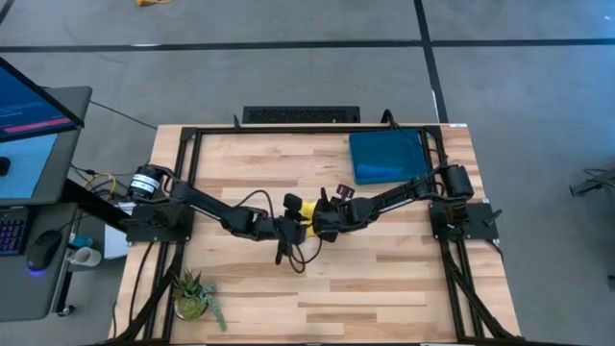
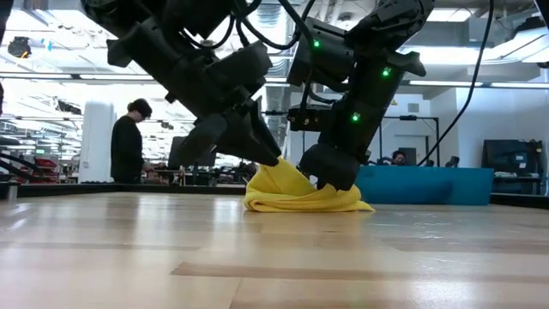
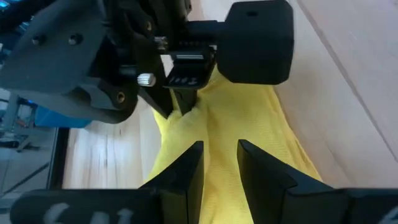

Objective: Roll microfiber towels into tight, uniform cylinder then place into a basket
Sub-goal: Roll the yellow microfiber cloth

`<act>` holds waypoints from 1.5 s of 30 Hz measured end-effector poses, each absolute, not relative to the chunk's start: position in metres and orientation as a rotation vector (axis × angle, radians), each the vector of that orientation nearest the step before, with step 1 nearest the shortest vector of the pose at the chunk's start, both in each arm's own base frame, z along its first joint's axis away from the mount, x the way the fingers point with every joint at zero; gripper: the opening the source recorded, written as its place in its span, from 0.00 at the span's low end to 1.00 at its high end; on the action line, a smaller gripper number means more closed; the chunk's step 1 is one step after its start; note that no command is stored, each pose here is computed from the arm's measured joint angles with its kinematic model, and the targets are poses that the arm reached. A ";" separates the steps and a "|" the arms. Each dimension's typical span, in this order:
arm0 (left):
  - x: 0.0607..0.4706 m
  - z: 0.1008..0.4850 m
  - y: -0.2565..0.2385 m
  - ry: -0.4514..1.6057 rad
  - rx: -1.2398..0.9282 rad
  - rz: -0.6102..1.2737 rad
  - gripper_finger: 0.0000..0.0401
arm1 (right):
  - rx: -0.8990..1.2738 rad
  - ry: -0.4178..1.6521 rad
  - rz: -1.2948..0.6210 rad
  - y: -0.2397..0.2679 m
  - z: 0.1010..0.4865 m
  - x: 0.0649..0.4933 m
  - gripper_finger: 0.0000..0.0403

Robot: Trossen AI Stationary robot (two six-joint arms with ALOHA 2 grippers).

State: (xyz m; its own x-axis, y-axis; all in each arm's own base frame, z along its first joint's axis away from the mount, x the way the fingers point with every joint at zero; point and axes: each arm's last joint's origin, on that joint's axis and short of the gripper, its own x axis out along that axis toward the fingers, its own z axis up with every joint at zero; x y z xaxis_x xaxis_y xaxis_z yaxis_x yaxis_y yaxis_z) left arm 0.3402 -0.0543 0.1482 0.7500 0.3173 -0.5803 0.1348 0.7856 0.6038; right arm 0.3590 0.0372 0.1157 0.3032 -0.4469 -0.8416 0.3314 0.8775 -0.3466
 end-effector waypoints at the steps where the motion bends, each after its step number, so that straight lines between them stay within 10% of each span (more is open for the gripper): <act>1: 0.340 0.148 -0.053 0.731 0.676 0.117 0.23 | -0.115 1.153 -0.517 0.037 0.116 0.359 0.29; 45: 0.321 0.123 -0.013 0.890 0.381 0.094 0.23 | -0.108 1.148 -0.498 0.039 0.119 0.363 0.29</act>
State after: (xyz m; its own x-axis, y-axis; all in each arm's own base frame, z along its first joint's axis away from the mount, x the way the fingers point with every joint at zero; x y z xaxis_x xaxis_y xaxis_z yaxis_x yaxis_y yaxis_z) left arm 0.3208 -0.0126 0.1225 0.6303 0.2362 -0.7396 0.0765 0.9290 0.3620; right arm 0.3626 0.0388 0.1189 0.3149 -0.4313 -0.8454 0.3224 0.8864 -0.3321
